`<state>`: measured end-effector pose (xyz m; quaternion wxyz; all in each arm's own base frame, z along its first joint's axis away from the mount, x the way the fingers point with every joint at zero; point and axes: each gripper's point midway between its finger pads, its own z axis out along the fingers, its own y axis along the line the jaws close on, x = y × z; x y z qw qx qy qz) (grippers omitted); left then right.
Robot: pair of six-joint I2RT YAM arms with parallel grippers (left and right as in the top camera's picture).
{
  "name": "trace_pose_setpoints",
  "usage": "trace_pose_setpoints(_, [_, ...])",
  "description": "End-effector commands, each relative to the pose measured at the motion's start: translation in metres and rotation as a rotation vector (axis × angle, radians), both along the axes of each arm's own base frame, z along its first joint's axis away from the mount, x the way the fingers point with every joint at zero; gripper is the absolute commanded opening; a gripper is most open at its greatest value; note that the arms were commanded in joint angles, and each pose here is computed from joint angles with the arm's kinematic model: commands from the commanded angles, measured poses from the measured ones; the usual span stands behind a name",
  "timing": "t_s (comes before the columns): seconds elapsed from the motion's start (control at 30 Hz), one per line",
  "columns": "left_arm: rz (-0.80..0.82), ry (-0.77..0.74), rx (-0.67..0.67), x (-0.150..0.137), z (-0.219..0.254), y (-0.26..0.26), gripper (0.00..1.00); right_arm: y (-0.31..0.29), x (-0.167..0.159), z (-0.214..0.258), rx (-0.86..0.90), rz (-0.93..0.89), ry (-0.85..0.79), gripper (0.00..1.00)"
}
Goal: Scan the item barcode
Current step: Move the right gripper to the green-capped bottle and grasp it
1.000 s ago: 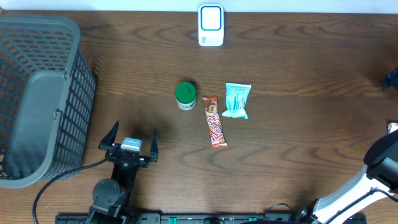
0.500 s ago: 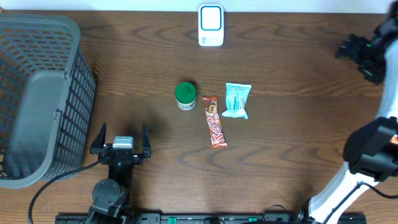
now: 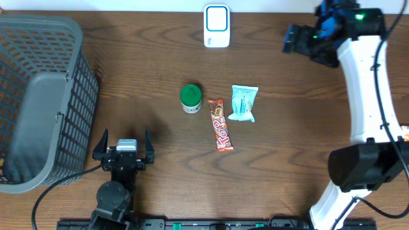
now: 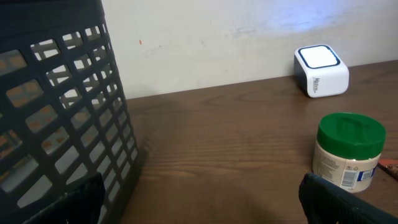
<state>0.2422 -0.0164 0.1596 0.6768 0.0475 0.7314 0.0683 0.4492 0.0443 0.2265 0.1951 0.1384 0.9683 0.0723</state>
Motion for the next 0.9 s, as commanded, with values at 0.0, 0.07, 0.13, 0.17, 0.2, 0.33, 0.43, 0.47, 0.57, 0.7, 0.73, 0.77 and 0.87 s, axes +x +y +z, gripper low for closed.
trace_pose_setpoints(0.0, [0.023,0.05,0.008,-0.001,-0.016,0.004,1.0,0.035,-0.004,0.012,-0.016,-0.003,-0.038,0.99])
trace_pose_setpoints(0.07, [0.029,0.05,0.008,-0.001,-0.016,0.006,1.0,0.039,-0.005,0.011,-0.062,-0.045,-0.044,0.99])
trace_pose_setpoints(0.13, [0.059,0.05,0.007,0.0,-0.016,0.013,1.0,0.045,-0.008,0.01,-0.092,-0.082,-0.048,0.99])
trace_pose_setpoints(0.17, [0.084,0.05,0.007,0.0,-0.016,0.019,1.0,0.051,-0.009,0.01,-0.095,-0.087,-0.05,0.99])
trace_pose_setpoints(0.2, [0.114,0.05,0.006,-0.001,-0.016,0.026,1.0,0.056,-0.01,0.009,-0.094,-0.082,-0.051,0.99])
trace_pose_setpoints(0.33, [0.231,0.049,0.003,-0.004,-0.016,0.055,1.0,0.078,-0.009,0.008,-0.085,-0.043,-0.073,0.99])
trace_pose_setpoints(0.43, [0.276,0.05,0.002,-0.005,-0.016,0.065,1.0,0.085,-0.009,0.007,-0.081,-0.067,-0.084,0.99])
trace_pose_setpoints(0.47, [0.281,0.05,0.002,-0.006,-0.016,0.066,1.0,0.085,-0.009,0.006,-0.083,-0.08,-0.083,0.99])
trace_pose_setpoints(0.57, [0.282,0.05,0.002,-0.006,-0.016,0.067,1.0,0.087,-0.011,0.004,-0.086,-0.077,-0.076,0.99])
trace_pose_setpoints(0.7, [0.282,0.05,0.002,-0.006,-0.016,0.067,1.0,0.086,-0.014,-0.005,-0.096,-0.075,-0.052,0.99])
trace_pose_setpoints(0.73, [0.282,0.05,0.002,-0.006,-0.016,0.067,1.0,0.085,-0.016,-0.008,-0.1,-0.075,-0.043,0.99])
trace_pose_setpoints(0.77, [0.282,0.05,0.002,-0.006,-0.016,0.067,1.0,0.084,-0.017,-0.013,-0.105,-0.074,-0.032,0.99])
trace_pose_setpoints(0.87, [0.266,0.053,0.0,-0.005,-0.017,0.064,1.0,0.081,-0.025,-0.027,-0.127,-0.071,0.013,0.99])
